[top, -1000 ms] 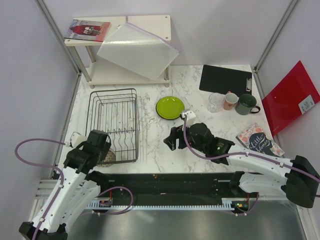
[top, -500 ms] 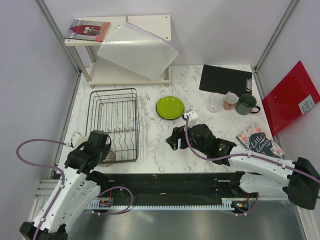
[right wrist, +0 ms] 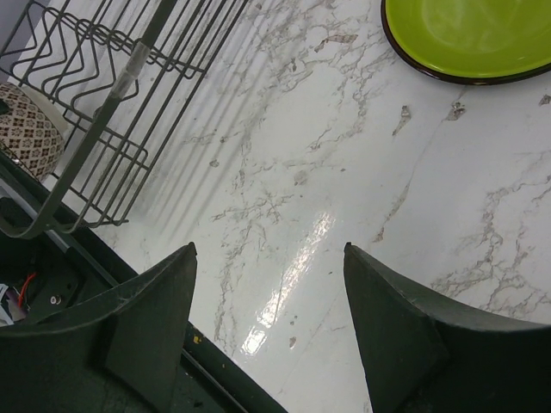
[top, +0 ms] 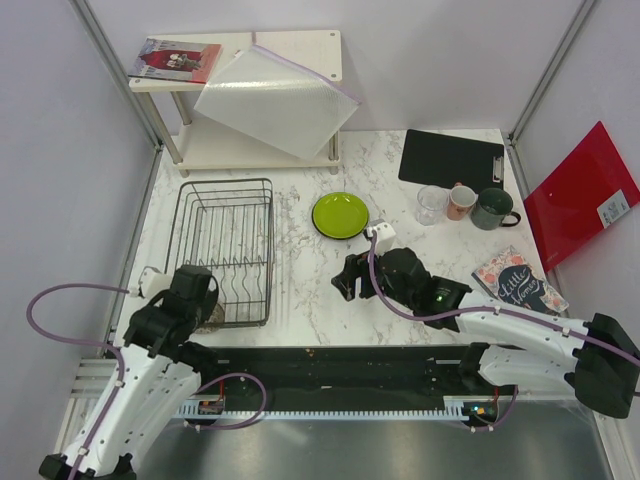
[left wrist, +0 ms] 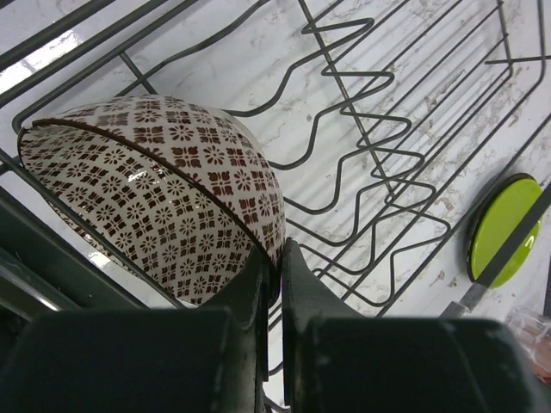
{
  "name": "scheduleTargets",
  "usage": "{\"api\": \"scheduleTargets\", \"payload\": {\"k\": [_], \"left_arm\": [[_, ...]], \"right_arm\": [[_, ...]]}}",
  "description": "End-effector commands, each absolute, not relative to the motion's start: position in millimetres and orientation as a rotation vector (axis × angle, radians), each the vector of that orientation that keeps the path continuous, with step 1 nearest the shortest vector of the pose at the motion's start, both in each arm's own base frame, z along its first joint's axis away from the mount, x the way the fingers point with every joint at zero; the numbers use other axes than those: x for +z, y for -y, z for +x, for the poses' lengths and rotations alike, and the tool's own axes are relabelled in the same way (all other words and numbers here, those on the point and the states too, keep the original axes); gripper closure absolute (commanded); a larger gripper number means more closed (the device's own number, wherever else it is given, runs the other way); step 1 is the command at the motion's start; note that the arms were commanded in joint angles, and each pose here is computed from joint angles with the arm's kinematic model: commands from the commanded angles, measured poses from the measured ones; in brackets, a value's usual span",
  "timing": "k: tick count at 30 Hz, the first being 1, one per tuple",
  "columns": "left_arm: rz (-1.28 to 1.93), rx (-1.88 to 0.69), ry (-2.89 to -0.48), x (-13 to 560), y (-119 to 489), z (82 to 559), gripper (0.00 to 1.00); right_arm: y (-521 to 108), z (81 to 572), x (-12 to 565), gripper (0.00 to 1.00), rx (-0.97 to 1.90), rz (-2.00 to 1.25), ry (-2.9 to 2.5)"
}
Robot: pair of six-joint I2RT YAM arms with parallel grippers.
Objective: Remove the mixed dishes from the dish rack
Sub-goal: Pick up the bowl from the dish rack.
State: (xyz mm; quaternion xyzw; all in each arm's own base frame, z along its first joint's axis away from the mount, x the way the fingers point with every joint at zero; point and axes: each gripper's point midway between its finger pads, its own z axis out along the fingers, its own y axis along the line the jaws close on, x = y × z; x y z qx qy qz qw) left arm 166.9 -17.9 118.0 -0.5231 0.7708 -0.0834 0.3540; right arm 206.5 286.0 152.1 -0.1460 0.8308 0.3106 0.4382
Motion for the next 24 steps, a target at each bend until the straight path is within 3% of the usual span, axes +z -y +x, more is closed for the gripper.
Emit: {"api": "scheduleTargets", "payload": {"k": [1,7,17,24], "left_arm": [[-1.266,-0.308,-1.865,173.6,11.9,175.3,0.98],[-1.21,-0.396,-1.823,194.3,14.8,172.7,0.98],[-1.216,-0.47,-1.809,166.1,21.8,172.6,0.98],[-0.944,-0.635,-1.611,234.4,27.9,182.7,0.98]], "right_arm": [[-290.3,208.9,155.8,0.24,0.77,-0.377,-2.05],[-297.3,208.9,156.2,0.24,0.79,-0.389,-2.058],[-308.8,204.1,158.2,0.25,0.861,-0.404,-2.06],[-311.1,201.8,174.9,0.25,0.901,-0.418,-2.014]]}}
